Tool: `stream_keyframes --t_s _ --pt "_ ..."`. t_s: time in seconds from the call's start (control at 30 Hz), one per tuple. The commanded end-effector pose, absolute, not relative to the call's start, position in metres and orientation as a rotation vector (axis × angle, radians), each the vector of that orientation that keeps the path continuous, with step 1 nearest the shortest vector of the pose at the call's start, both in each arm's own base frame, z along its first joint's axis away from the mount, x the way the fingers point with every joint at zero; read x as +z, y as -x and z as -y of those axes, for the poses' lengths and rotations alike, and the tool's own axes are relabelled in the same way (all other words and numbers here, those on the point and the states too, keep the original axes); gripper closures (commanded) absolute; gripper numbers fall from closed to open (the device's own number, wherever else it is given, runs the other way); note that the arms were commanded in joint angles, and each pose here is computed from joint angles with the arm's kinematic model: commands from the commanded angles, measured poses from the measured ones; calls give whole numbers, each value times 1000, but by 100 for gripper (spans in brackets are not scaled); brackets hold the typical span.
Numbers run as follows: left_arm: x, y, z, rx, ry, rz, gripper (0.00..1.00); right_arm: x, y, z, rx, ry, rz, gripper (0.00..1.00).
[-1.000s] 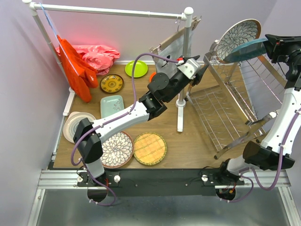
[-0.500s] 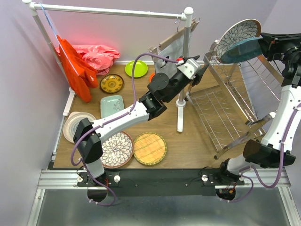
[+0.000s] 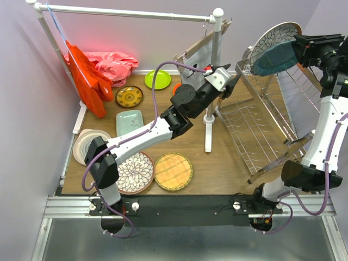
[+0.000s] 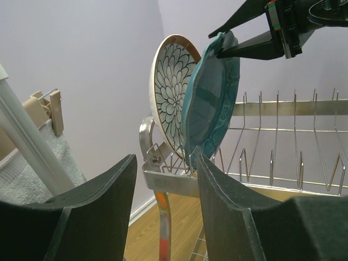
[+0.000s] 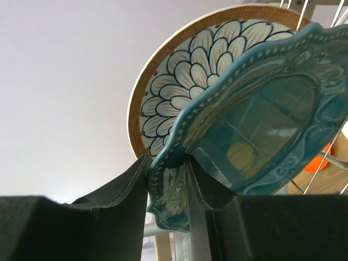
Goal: Load the plates into the dish rack
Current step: Insert the plate into the dish rack
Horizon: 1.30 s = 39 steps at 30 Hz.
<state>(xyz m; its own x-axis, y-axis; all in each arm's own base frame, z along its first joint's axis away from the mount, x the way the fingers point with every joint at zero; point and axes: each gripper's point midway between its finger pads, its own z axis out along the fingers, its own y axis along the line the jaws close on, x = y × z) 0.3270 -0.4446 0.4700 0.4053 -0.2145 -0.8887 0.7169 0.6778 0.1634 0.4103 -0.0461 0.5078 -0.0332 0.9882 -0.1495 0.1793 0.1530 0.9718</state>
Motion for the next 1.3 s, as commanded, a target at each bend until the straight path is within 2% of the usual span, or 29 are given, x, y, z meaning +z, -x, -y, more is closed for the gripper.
stream_keyframes --t_s 0.0,0.87,1.27 --pt "495 -319 430 -639 -529 -946 43 532 -415 35 1014 -1101 -1366 60" --pt "487 -319 422 -630 -509 -958 43 520 -427 -17 1057 -993 -1473 61" --pt "485 -321 422 -627 -506 -959 43 517 -436 -20 1059 -975 -1483 61"
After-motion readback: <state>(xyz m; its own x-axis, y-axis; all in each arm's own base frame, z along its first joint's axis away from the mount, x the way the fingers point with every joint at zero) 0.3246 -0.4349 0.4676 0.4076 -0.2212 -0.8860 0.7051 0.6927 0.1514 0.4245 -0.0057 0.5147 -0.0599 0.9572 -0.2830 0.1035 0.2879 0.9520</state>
